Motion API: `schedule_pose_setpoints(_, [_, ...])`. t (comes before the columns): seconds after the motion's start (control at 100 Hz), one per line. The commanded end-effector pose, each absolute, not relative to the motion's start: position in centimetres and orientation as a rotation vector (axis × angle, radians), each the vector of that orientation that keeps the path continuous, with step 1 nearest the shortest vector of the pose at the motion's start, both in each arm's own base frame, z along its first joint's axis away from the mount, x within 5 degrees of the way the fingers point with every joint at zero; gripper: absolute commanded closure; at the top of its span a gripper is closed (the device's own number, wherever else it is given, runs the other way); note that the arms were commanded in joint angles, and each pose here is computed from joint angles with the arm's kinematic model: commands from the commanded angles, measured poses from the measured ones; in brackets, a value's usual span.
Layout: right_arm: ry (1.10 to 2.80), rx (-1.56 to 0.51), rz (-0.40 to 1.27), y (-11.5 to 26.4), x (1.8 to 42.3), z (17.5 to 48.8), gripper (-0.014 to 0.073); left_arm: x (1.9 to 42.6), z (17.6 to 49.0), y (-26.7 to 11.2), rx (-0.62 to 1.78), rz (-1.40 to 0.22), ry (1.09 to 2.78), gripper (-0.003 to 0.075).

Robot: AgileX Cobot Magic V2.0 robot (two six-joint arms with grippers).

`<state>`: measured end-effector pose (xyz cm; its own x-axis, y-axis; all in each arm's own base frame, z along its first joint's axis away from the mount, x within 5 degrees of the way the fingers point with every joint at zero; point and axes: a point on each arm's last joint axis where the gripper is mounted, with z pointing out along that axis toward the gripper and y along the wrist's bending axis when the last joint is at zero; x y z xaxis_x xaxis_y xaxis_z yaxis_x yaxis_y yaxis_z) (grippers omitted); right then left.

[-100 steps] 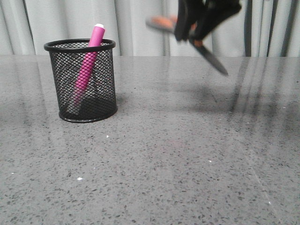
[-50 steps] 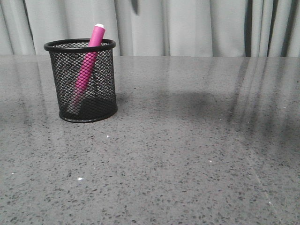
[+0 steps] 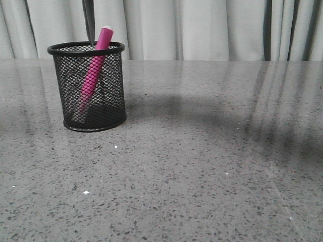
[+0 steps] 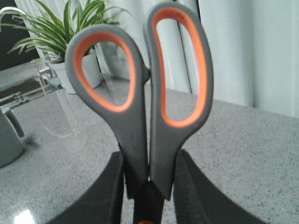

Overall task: Put pen and scissors into bin
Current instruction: 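Lift the scissors with the right gripper and carry them to the cup, then lower the scissors blades-first into the cup and open the right gripper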

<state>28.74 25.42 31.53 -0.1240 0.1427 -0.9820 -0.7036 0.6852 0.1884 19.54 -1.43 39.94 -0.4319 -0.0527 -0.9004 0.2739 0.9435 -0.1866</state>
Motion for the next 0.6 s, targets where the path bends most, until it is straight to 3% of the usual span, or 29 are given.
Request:
schedule_pose_setpoints(0.0, [1.362, -0.498, 0.802, 25.5, 28.3, 34.2, 0.0666, 19.3, 41.5, -1.4, 0.107, -0.383, 1.898, 0.0358])
schedule_pose_setpoints(0.59, [1.413, -0.615, 0.742, 25.7, 28.1, 30.5, 0.0666, 19.3, 41.5, -1.4, 0.108, -0.384, 1.899, 0.0358])
